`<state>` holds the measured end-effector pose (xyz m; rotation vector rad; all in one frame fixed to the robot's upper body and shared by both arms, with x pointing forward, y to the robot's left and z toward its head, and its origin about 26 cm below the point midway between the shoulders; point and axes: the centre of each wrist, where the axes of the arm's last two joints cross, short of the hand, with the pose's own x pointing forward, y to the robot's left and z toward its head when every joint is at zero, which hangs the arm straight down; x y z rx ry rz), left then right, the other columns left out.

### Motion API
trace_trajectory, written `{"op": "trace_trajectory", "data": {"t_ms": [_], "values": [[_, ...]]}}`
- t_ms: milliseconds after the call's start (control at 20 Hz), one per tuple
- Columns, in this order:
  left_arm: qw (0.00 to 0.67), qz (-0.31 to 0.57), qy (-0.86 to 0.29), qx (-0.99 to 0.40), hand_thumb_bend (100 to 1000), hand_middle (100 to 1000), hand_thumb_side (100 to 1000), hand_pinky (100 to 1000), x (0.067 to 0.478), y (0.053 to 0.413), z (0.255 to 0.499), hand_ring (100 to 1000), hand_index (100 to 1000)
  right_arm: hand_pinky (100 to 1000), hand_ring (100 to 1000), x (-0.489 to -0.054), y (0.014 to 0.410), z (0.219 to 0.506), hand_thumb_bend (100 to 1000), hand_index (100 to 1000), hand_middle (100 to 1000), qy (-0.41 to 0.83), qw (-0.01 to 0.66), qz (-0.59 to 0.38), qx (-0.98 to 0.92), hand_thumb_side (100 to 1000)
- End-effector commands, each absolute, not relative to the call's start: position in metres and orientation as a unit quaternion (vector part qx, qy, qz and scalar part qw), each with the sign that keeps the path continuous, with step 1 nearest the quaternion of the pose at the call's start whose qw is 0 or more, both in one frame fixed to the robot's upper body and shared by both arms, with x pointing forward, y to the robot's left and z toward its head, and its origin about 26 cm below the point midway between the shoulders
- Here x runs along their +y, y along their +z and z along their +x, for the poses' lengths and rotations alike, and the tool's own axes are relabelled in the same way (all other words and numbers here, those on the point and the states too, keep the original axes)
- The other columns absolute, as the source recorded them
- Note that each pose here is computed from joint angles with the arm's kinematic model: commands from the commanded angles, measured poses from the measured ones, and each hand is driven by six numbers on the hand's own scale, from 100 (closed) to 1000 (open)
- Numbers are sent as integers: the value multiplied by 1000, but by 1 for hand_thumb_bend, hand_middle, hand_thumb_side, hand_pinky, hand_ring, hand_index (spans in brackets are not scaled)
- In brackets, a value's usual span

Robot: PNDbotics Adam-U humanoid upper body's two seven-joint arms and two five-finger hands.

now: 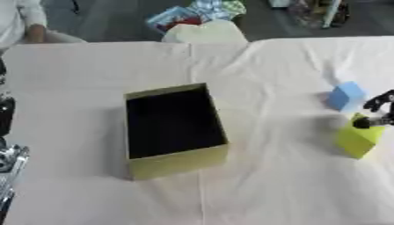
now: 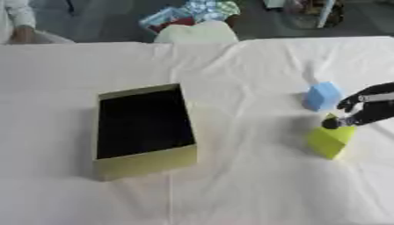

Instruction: Pick up objects on the table and place them in the box.

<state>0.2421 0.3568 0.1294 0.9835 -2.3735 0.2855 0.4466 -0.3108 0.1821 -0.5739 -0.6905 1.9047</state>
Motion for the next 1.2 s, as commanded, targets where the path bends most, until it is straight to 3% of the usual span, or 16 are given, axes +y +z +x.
{"op": "trace_trajectory", "data": {"t_ms": [50, 550, 900, 1200], "values": [[258, 365, 100, -889, 471, 753, 661, 859, 358, 138, 243, 644, 731, 746, 770, -319, 193, 448, 569, 989, 907, 784, 491, -262, -274, 969], [260, 365, 101, -888, 469, 753, 661, 860, 357, 138, 243, 643, 730, 739, 760, -318, 178, 450, 562, 992, 899, 796, 484, -249, -262, 992], [262, 364, 101, -888, 470, 753, 662, 861, 357, 137, 243, 642, 730, 729, 743, -313, 171, 451, 552, 987, 884, 799, 484, -239, -264, 957], [262, 363, 102, -888, 470, 753, 663, 861, 356, 137, 243, 642, 729, 709, 708, -311, 167, 450, 526, 965, 846, 801, 483, -241, -259, 871]]}}
